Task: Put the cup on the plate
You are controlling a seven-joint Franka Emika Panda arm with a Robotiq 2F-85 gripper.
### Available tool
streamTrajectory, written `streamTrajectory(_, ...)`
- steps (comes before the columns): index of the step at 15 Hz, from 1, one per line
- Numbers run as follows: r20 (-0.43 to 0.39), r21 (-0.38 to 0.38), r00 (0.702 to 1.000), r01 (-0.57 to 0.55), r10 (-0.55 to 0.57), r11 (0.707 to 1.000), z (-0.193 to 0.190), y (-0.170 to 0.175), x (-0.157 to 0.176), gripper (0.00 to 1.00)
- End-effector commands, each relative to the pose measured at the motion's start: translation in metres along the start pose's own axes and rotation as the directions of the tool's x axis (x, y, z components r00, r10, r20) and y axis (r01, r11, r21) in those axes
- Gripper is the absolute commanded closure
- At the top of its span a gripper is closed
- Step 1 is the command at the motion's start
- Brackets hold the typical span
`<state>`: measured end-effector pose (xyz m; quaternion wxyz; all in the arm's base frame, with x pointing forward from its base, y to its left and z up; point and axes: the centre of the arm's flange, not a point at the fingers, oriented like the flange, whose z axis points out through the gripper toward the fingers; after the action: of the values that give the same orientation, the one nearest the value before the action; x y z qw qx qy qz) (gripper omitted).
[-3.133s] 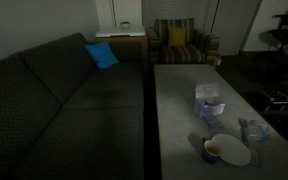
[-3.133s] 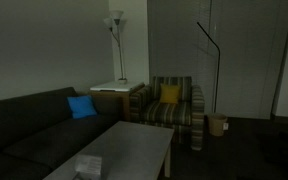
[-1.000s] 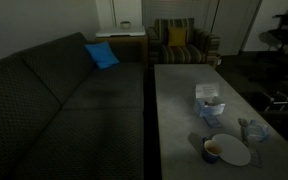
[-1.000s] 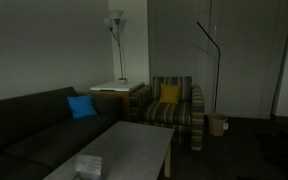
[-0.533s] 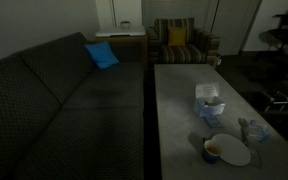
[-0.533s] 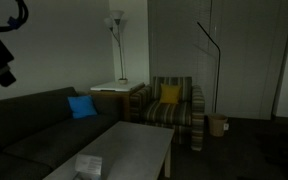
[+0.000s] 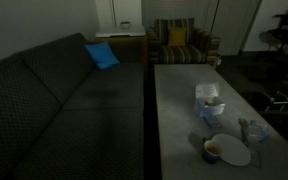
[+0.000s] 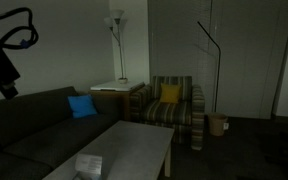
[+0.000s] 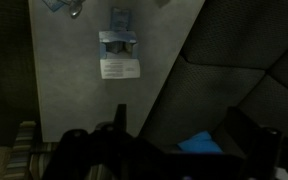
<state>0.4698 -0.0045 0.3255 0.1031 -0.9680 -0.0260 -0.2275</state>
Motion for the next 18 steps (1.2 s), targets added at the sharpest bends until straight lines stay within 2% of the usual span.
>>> streamTrajectory(1,-0.001,-0.015,1.0,-0.013,0.013,1.0,0.001,0.002,-0.005,0.0)
streamTrajectory(6,0.014,0.028,1.0,-0.014,0.013,1.0,0.038,0.001,0.004,0.0)
streamTrajectory(10,0.056,0.058,0.998,0.03,-0.033,0.998,0.071,-0.017,0.016,0.0)
streamTrajectory(15,0.151,0.099,0.984,0.082,-0.096,0.992,0.132,-0.035,0.024,0.0)
streamTrajectory(18,0.231,0.109,0.962,0.121,-0.143,0.987,0.176,-0.038,0.023,0.0)
